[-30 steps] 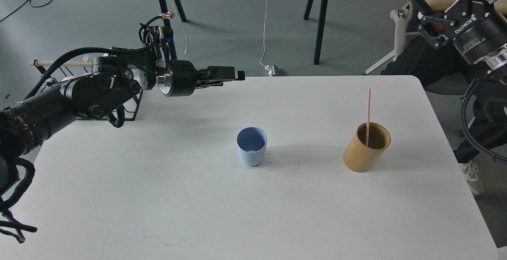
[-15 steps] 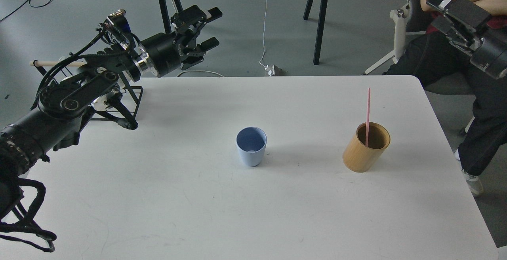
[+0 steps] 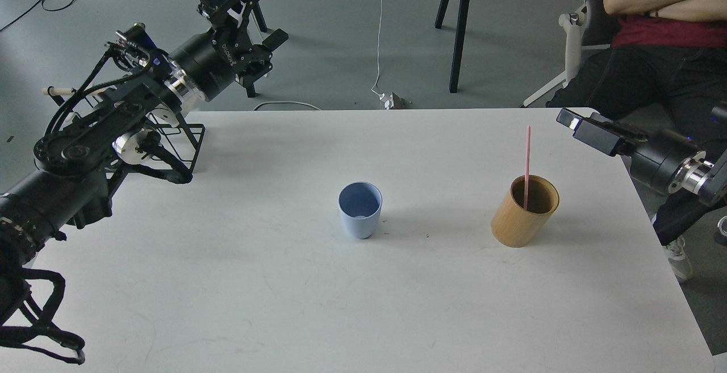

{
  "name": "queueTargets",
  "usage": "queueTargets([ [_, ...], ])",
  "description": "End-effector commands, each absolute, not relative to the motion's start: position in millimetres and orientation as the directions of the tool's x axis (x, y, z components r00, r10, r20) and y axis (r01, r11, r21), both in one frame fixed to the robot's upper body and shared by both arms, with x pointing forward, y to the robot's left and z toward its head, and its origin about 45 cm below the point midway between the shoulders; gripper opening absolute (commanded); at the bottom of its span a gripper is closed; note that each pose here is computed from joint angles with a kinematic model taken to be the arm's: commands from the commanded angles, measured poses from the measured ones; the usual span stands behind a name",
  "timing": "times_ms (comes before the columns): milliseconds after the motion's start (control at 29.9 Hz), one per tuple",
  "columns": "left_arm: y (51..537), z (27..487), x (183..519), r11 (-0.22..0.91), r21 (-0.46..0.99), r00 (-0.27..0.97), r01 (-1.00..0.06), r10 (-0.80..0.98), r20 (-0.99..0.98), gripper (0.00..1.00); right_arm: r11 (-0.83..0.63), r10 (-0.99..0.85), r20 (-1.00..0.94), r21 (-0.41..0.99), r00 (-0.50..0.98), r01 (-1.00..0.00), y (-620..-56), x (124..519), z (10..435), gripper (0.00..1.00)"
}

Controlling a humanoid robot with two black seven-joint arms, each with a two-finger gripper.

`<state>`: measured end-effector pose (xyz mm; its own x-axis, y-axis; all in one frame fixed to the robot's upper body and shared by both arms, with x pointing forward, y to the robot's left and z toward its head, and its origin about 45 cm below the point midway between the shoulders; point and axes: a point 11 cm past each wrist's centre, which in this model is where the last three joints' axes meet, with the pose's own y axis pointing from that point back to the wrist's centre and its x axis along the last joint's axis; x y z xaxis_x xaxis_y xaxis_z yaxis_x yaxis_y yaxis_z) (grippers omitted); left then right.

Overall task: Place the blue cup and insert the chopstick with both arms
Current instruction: 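Reach the right gripper to the straw in the tan cup and grasp it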

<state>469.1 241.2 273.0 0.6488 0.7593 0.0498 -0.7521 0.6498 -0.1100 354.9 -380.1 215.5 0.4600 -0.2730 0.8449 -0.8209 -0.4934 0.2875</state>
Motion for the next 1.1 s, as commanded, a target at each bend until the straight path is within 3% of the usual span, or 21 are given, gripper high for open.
queueTargets([
  [0, 241, 271, 468, 0.649, -0.107, 0.649, -0.753, 0.76, 0.046, 0.98, -0.515, -0.25, 0.842, 0.302, 0.478, -0.802, -366, 352, 196, 0.97],
  [301, 246, 263, 465, 0.643, -0.093, 0.642, -0.76, 0.765, 0.038, 0.98, -0.528, -0.254, 0.831, 0.31, 0.495, -0.791, -346, 360, 173, 0.96],
  [434, 249, 259, 464, 0.638, -0.086, 0.638, -0.765, 0.769, 0.034, 0.98, -0.543, -0.239, 0.826, 0.321, 0.51, -0.776, -334, 362, 162, 0.91],
  [668, 252, 255, 463, 0.632, -0.079, 0.632, -0.771, 0.774, 0.029, 0.98, -0.551, -0.238, 0.835, 0.304, 0.495, -0.777, -324, 364, 158, 0.66],
  [1069, 254, 253, 463, 0.629, -0.073, 0.629, -0.774, 0.777, 0.027, 0.98, -0.55, -0.234, 0.839, 0.302, 0.491, -0.779, -326, 365, 159, 0.53],
])
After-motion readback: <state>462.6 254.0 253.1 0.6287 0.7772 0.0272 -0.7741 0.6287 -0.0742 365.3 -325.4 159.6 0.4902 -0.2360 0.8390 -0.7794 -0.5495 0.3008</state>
